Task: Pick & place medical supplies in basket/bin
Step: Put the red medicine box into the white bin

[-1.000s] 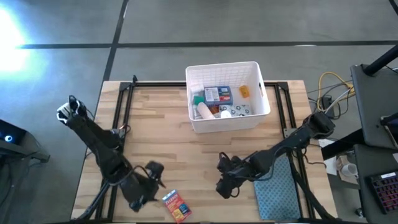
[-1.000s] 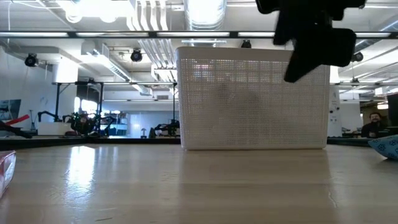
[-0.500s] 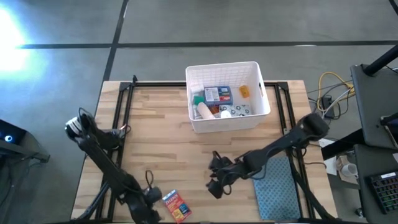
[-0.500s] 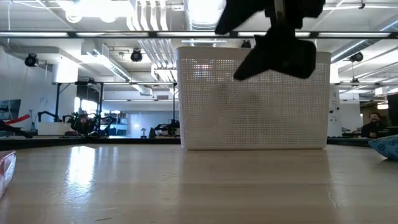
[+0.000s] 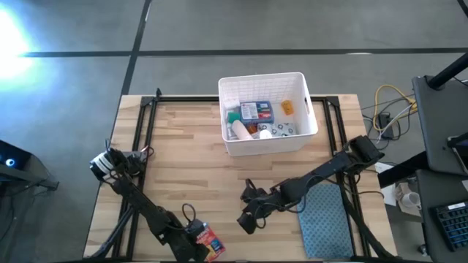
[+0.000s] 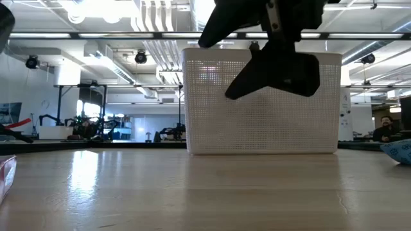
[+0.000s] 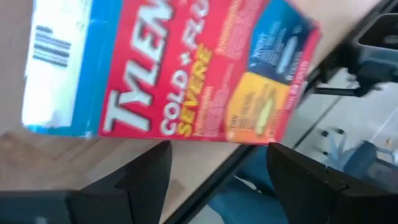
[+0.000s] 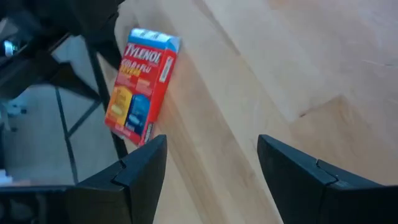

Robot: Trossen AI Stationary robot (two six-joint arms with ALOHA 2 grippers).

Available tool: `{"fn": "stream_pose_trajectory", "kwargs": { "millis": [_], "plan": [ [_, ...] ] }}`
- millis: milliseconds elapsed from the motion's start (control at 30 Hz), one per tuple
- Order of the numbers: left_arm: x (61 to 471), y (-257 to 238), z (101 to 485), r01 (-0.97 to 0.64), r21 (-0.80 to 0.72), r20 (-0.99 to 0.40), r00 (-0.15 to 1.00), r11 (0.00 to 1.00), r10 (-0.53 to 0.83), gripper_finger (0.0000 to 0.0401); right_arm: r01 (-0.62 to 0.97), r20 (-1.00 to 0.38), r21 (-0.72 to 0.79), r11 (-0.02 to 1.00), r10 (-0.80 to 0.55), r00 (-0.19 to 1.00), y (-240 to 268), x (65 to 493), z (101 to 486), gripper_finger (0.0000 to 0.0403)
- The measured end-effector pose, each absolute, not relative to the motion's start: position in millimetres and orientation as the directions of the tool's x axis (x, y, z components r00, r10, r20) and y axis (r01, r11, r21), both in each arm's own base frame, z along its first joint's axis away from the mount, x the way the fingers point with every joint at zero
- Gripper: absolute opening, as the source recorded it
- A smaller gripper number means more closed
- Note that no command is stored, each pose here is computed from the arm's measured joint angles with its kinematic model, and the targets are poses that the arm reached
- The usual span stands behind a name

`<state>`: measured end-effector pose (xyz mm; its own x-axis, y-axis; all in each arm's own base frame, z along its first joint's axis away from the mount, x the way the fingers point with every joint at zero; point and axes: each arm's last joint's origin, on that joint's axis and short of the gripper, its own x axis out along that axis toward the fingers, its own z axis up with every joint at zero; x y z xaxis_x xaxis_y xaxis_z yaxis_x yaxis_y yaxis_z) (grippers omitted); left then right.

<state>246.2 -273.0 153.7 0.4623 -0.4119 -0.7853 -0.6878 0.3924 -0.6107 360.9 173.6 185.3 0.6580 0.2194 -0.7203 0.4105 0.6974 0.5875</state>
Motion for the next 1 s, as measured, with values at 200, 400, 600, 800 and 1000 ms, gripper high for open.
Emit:
{"fn": "stream_pose_trajectory", "kwargs": {
  "millis": [200, 400, 600, 800, 1000],
  "plan": [
    [259, -260, 145, -0.673, -0.614, -0.789, 0.513, 0.413, -0.338, 0.0242, 0.413, -0.705, 0.621, 0.666, 0.244, 0.666, 171, 364, 187, 0.024],
    [276, -236, 141, -0.674, -0.61, -0.784, 0.588, 0.417, -0.199, 0.0242, 0.466, -0.715, 0.649, 0.602, 0.272, 0.644, 165, 364, 183, 0.024],
    [298, -211, 142, -0.656, -0.602, -0.773, 0.622, 0.456, -0.126, 0.0242, 0.561, -0.718, 0.679, 0.474, 0.269, 0.642, 154, 364, 174, 0.024],
    [304, -197, 139, -0.645, -0.582, -0.778, 0.62, 0.495, -0.106, 0.0229, 0.575, -0.681, 0.731, 0.368, 0.349, 0.643, 165, 355, 165, 0.024],
    [301, -194, 134, -0.62, -0.547, -0.786, 0.611, 0.562, -0.091, 0.0192, 0.605, -0.694, 0.72, 0.34, 0.367, 0.619, 177, 345, 158, 0.024]
  ]
}}
